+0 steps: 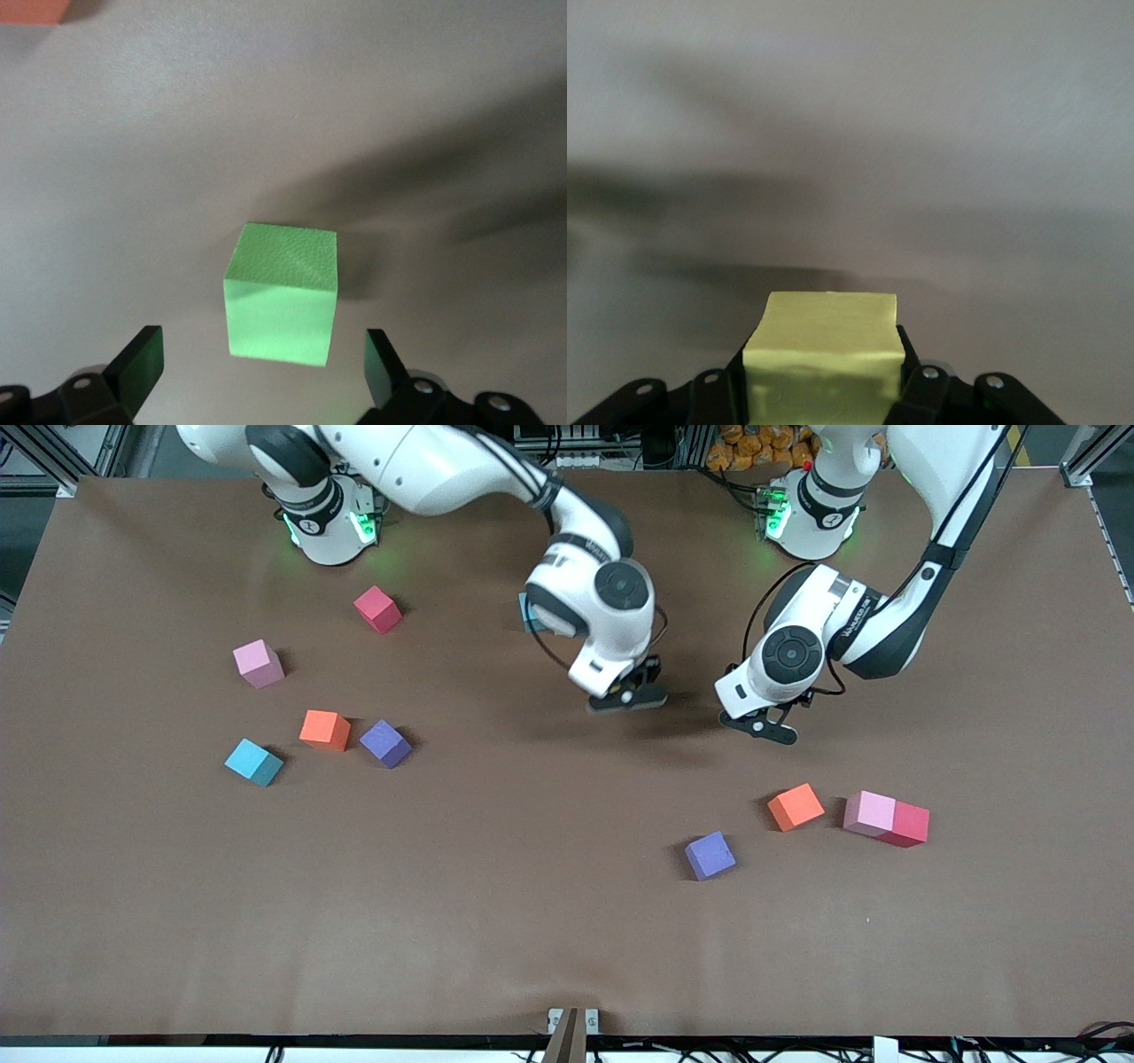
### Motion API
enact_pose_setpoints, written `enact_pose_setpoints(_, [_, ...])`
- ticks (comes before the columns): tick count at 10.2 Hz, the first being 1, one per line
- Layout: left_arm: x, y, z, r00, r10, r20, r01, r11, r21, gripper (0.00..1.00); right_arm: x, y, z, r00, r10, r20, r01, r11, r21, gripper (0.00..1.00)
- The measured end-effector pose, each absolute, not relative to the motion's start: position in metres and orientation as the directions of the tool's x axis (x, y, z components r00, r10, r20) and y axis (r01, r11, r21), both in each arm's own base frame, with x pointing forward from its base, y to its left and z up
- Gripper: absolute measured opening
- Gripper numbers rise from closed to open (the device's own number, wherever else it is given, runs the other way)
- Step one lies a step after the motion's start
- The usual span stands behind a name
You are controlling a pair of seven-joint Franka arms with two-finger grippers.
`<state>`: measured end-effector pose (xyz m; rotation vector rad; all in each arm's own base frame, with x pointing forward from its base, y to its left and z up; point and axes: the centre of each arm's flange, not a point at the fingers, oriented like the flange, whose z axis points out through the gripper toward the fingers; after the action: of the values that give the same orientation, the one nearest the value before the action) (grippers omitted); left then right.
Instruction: Form number 2 with 11 blocks
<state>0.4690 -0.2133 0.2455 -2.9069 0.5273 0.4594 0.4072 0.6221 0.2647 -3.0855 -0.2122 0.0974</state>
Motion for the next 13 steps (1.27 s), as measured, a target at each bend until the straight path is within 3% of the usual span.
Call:
enact_pose_setpoints(2, [0.461, -0.206, 0.233, 0.893, -0.311, -0.326, -0.356, -0.93, -0.087, 1.0, 0.382, 0.629, 0.252, 0.984, 0.156, -0.081, 0.155, -0.988, -0.021, 0.59])
enact_pose_setpoints(6, [0.443, -0.204, 0.215, 0.892, -0.305, -0.335, -0.349, -0.933, -0.081, 1.0, 0.387, 0.618, 0.248, 0.99, 0.107, -0.088, 0.108, -0.994, 0.001, 0.59])
enact_pose_setpoints(13, [0.439, -0.205, 0.21, 0.895, -0.318, -0.313, -0.355, -0.932, -0.07, 1.0, 0.353, 0.6, 0.23, 0.994, 0.073, -0.076, 0.074, -0.997, 0.004, 0.59])
